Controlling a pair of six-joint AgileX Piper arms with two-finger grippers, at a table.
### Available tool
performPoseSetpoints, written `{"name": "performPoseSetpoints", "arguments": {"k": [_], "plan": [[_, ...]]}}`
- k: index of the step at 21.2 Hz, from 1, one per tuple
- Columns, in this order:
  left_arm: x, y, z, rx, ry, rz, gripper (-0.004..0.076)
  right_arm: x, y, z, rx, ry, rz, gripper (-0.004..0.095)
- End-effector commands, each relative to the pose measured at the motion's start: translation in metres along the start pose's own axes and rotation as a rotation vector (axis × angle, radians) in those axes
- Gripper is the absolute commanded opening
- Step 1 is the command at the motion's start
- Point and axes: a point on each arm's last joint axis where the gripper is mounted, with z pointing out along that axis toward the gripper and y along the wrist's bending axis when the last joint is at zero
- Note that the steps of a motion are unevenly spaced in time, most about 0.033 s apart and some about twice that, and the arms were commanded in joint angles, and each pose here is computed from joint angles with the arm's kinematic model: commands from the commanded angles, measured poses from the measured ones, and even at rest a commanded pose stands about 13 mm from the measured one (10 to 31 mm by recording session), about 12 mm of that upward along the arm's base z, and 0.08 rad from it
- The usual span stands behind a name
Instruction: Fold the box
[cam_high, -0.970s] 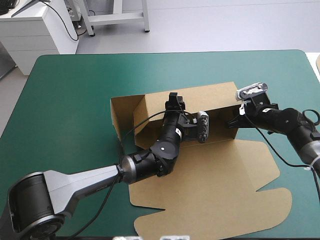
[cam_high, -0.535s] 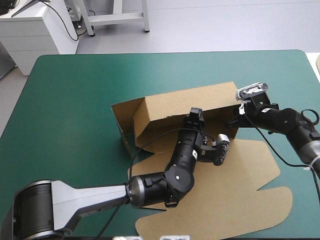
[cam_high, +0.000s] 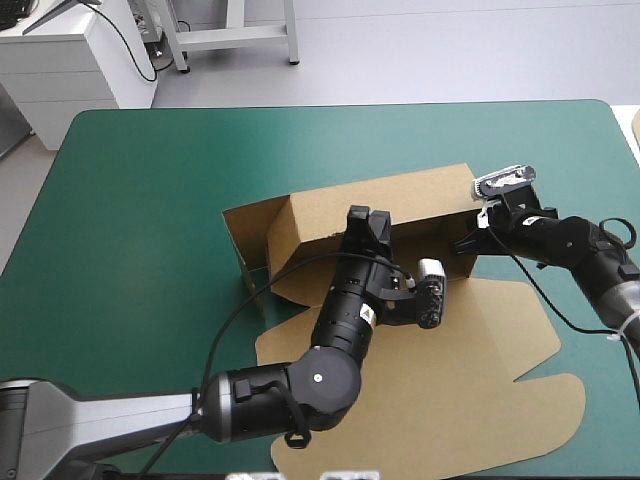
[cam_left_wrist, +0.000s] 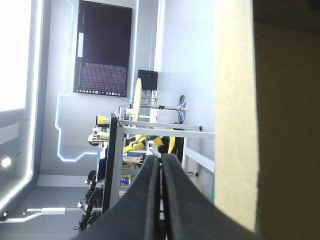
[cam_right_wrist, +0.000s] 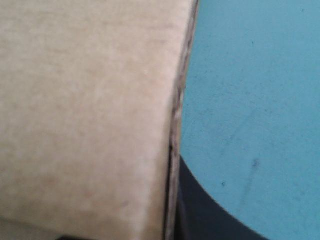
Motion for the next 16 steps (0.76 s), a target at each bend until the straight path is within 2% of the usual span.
{"name": "performPoseSetpoints", "arguments": {"k": [1,5,9,13,16], "plan": [[0.015,0.052,-0.020,-0.130,-0.037,-0.107,-0.0006,-0.002,0.003,-0.005,-0.012,0.009,-0.005,0.0001],[0.075,0.091,-0.011,-0.160,0.108,-0.261,-0.0006,0.001,0.006,-0.005,-0.044,0.047,0.022,0.0001],[0.154,0.118,0.000,-0.129,0.273,-0.522,-0.0004,-0.001,0.007,-0.013,-0.042,0.026,0.050,0.0001],[0.226,0.136,-0.002,-0.205,0.461,-0.692,-0.0004,-0.009,0.010,-0.030,-0.037,-0.024,0.102,0.0001],[0.255,0.140,-0.005,-0.226,0.530,-0.802,-0.0004,-0.021,0.013,-0.042,-0.060,-0.033,0.146,0.0002]]}}
